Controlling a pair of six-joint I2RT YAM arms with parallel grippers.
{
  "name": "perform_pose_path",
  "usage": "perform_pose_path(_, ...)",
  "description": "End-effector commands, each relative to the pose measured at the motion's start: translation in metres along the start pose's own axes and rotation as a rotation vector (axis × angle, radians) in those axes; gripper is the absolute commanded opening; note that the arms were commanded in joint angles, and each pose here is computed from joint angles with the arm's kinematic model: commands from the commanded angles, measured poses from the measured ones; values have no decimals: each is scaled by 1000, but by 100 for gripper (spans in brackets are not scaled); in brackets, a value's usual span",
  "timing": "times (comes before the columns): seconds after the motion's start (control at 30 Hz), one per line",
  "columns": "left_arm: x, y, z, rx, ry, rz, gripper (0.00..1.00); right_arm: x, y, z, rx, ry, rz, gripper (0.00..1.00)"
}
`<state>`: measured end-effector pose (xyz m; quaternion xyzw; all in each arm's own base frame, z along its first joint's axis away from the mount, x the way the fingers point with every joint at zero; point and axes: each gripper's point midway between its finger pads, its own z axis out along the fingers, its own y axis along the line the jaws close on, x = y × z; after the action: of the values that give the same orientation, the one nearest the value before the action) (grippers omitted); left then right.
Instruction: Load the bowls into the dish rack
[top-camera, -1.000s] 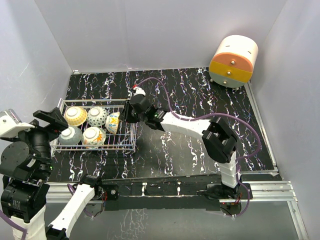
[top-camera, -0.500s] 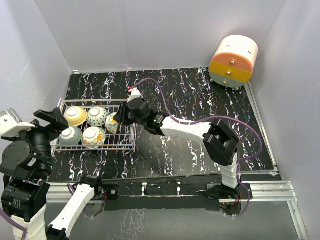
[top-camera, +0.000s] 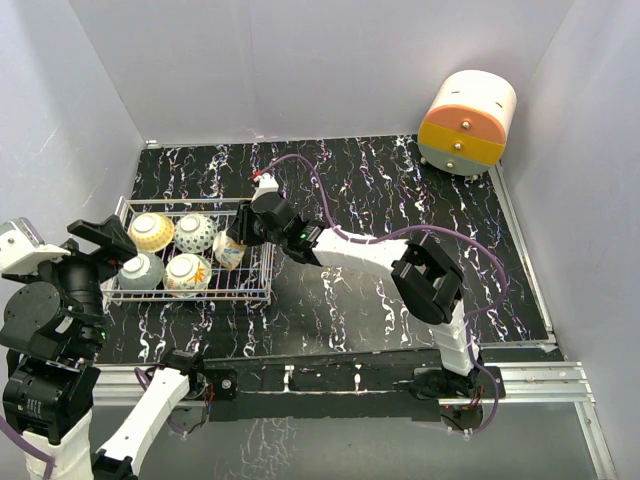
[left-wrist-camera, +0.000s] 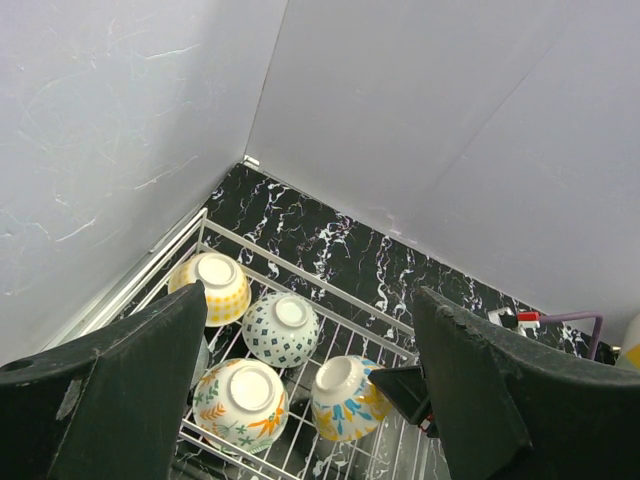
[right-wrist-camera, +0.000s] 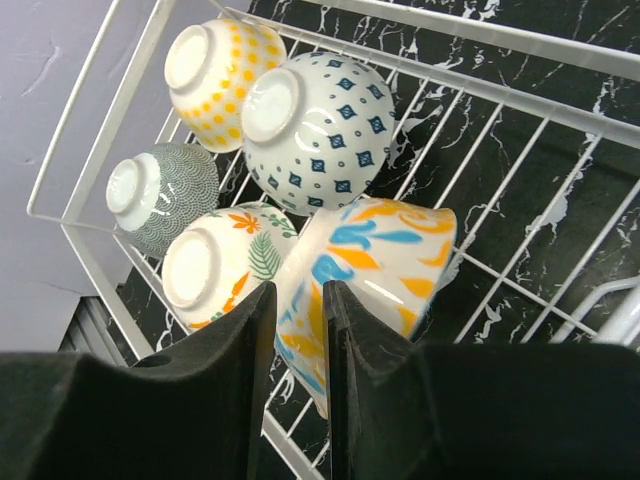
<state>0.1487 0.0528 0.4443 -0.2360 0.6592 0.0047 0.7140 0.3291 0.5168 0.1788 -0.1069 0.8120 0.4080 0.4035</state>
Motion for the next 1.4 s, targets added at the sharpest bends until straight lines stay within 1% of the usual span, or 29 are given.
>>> perform_pose_path(0.0, -6, 3, -3, -4, -18, 3, 82, -22, 1, -4, 7, -50, -6, 29)
perform_pose_path(0.23, -4, 4, -3, -5, -15, 2, 82, -16, -15, -11, 89, -28, -15, 29)
perform_pose_path(0.53, -4, 2, -3, 0, -12, 4, 82, -38, -5, -25, 92, -59, -81, 29)
perform_pose_path(0.6, -1, -2, 0, 13, 3, 17, 83, -41, -5, -27, 97, -57, -92, 31)
perform_pose_path(0.63, 1, -6, 2, 23, 19, 27, 85, -44, -3, -29, 96, -60, -100, 33)
perform_pose_path(0.7, 6, -13, 8, 37, 55, 50, 92, -51, 2, -37, 91, -73, -128, 37)
perform_pose_path(0.77, 9, -18, 12, 48, 79, 63, 96, -61, 11, -47, 80, -94, -169, 42)
perform_pose_path(0.87, 10, -23, 16, 60, 82, 62, 97, -79, 29, -67, 45, -131, -247, 50)
perform_pose_path(0.93, 10, -24, 17, 61, 81, 58, 97, -91, 39, -82, 28, -155, -284, 62)
perform_pose_path(0.97, 11, -25, 18, 63, 87, 61, 97, -98, 43, -90, 23, -168, -298, 70)
perform_pose_path(1.0, 12, -27, 19, 64, 94, 62, 97, -105, 45, -99, 26, -186, -309, 81)
perform_pose_path(1.07, 18, -29, 22, 69, 116, 69, 97, -124, 46, -124, 52, -236, -316, 96)
perform_pose_path(1.1, 20, -31, 23, 75, 127, 72, 97, -128, 41, -132, 81, -249, -322, 98)
perform_pose_path(1.17, 27, -34, 26, 79, 151, 80, 97, -135, 25, -147, 155, -252, -318, 98)
perform_pose_path(1.3, 42, -44, 32, 116, 210, 104, 97, -133, -29, -172, 324, -183, -246, 98)
perform_pose_path(1.37, 52, -50, 35, 139, 244, 114, 97, -125, -56, -185, 407, -149, -223, 98)
